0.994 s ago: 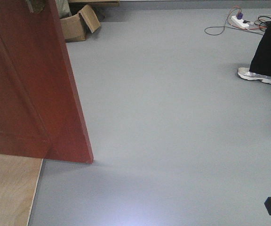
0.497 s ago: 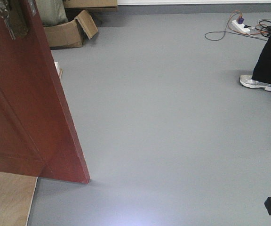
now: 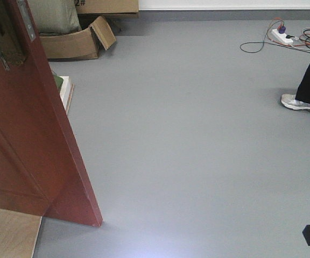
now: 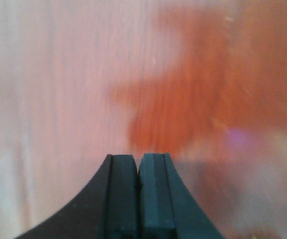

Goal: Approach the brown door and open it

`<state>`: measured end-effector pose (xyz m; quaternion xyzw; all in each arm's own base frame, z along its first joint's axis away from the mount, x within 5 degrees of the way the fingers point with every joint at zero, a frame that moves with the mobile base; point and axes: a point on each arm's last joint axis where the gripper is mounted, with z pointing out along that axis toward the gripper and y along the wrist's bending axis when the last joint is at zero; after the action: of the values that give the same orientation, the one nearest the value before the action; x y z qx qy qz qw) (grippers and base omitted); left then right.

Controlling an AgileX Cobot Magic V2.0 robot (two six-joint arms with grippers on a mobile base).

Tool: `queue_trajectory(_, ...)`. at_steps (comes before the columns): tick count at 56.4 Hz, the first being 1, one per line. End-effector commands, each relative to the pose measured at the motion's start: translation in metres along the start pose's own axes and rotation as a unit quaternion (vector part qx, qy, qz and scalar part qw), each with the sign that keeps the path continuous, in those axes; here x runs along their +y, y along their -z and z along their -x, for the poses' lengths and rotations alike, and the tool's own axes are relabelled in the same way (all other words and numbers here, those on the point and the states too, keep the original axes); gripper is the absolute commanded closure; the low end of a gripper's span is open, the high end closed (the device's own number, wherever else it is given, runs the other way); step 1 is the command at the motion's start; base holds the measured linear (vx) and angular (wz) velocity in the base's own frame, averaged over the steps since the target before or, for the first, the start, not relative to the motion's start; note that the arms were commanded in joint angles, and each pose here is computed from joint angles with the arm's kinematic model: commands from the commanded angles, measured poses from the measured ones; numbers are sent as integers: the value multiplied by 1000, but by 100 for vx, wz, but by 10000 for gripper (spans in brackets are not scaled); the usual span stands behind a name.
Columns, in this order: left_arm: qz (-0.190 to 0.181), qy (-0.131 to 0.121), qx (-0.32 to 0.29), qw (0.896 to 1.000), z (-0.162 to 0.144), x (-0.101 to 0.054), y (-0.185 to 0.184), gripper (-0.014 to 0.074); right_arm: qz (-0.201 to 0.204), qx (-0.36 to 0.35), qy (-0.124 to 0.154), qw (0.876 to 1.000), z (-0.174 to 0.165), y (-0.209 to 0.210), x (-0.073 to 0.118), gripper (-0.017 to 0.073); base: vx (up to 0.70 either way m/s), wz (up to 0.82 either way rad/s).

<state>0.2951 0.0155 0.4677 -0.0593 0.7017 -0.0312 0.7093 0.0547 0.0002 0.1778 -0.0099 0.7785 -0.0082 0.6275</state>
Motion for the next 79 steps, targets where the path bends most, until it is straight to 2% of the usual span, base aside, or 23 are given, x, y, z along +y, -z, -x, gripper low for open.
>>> queue_trajectory(1, -8, 3, -67, 998, 24, -4, 12, 600, -2, -44, 6, 999, 7, 1, 0, 559, 10, 1)
queue_trajectory(79, -8, 3, -67, 998, 24, -4, 12, 600, -2, -44, 6, 999, 7, 1, 0, 559, 7, 1)
